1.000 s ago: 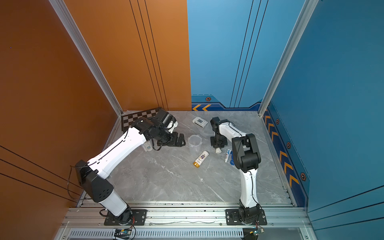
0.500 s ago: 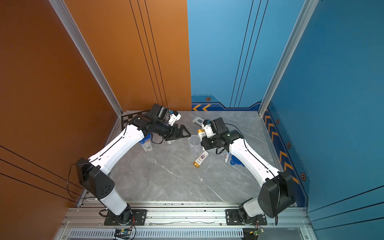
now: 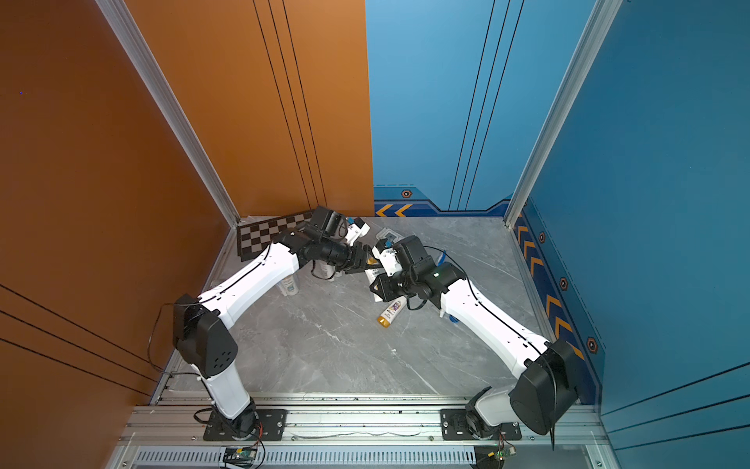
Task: Pack away toiletry kits
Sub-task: Place the toiletry item into the container.
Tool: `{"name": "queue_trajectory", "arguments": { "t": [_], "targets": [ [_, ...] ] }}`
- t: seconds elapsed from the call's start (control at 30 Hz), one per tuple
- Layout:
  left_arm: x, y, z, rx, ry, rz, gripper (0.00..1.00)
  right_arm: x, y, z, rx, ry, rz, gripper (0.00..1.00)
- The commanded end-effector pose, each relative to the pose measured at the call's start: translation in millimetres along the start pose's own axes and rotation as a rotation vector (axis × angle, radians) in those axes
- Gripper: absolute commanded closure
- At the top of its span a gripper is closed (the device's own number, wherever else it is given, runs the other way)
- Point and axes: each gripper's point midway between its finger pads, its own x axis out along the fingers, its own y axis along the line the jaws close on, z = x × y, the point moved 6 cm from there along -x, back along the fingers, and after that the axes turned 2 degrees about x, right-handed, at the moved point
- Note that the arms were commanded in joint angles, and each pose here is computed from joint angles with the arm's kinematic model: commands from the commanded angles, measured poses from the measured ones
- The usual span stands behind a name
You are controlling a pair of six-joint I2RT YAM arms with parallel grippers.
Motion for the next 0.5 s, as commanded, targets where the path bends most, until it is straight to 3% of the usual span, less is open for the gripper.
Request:
{"name": "queue_trajectory", "arguments": {
  "t": [0.0, 0.13, 0.2, 0.3, 0.37, 0.47],
  "targets": [
    [3.5, 1.8, -6.0, 0.0, 0.017, -0.019, 0.6, -7.0, 8.8, 12.2, -0.016, -0.053, 0.023, 0.85],
    [1.0, 3.8, -9.3, -0.007, 0.023, -0.023, 0.85, -7.9, 5.2, 11.3, -0.016, -0.06, -0.007, 0.83],
    [-1.0, 2.8, -8.6, -0.003, 0.018, -0.025, 0.91, -6.9, 1.3, 10.5, -0.008, -0.064, -0.037, 0.75],
    [-4.8, 3.2, -4.9, 0.01, -0.002, -0.012, 0.98, -5.3, -9.7, 8.3, 0.038, -0.056, -0.117, 0.53],
    [-8.8, 2.9, -0.1, 0.035, -0.037, 0.023, 1.0, -6.9, -18.4, 1.2, 0.083, -0.045, -0.16, 0.29],
    [-15.0, 0.2, 10.1, 0.101, -0.111, 0.104, 1.0, -15.9, -34.9, -16.8, 0.182, -0.074, -0.223, 0.17]
  ]
}}
